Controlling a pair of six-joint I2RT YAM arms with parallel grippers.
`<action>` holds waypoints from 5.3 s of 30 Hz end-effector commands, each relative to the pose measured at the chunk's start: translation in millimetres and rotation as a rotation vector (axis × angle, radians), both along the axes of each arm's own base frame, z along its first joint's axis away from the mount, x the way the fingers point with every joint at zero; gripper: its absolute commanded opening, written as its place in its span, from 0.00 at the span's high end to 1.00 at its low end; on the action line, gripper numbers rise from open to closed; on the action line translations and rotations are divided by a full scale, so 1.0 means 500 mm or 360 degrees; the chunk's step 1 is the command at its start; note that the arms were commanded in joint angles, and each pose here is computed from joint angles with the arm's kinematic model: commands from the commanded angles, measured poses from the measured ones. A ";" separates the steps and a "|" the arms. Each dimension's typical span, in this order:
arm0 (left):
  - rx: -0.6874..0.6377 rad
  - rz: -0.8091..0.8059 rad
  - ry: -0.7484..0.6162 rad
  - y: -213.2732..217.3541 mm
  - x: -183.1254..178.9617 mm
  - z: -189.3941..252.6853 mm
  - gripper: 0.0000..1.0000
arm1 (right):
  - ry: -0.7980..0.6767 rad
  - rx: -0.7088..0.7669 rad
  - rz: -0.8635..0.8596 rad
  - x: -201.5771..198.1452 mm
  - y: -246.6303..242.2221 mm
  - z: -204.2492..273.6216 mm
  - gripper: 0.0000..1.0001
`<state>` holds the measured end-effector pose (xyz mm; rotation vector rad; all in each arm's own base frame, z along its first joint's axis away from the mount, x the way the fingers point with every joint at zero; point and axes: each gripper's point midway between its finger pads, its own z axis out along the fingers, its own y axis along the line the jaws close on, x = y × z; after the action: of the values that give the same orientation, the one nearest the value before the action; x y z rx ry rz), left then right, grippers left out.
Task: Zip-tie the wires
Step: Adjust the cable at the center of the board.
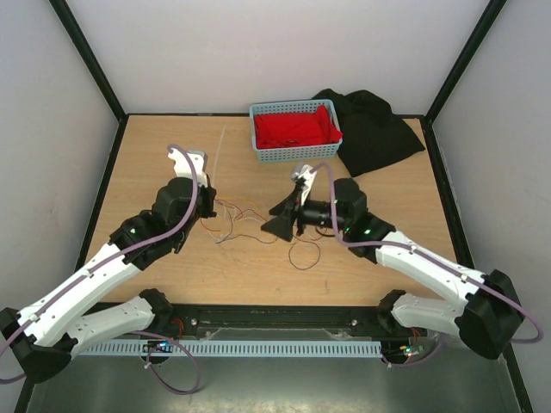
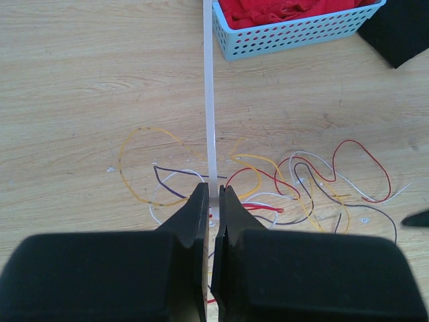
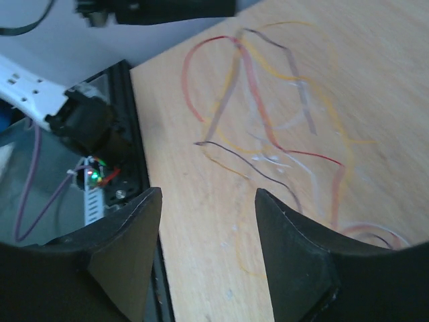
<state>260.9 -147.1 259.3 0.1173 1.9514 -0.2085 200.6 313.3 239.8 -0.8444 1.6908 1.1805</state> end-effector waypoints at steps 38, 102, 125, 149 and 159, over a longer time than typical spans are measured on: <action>-0.0157 -0.0005 0.0046 -0.024 -0.002 0.005 1.00 | -0.0331 0.0171 0.0367 -0.028 0.323 -0.052 0.33; -0.0092 0.0035 -0.0026 -0.002 0.006 0.028 1.00 | -0.0115 -0.0190 0.0439 -0.169 0.213 -0.180 0.40; -0.0130 -0.0074 0.0031 -0.015 -0.019 -0.002 1.00 | -0.0149 0.0035 0.0184 0.040 0.152 0.010 0.46; -0.0138 -0.0068 0.0031 -0.016 -0.019 -0.001 1.00 | -0.0104 0.0066 0.0171 0.060 0.178 -0.031 0.81; -0.0110 0.0013 0.0001 0.012 -0.017 -0.001 1.00 | -0.0120 0.0026 0.0079 0.047 0.130 -0.028 0.97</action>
<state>251.4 -152.0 254.3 0.0985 1.9648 -0.3009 226.9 390.8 211.4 -0.9333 1.6421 1.2057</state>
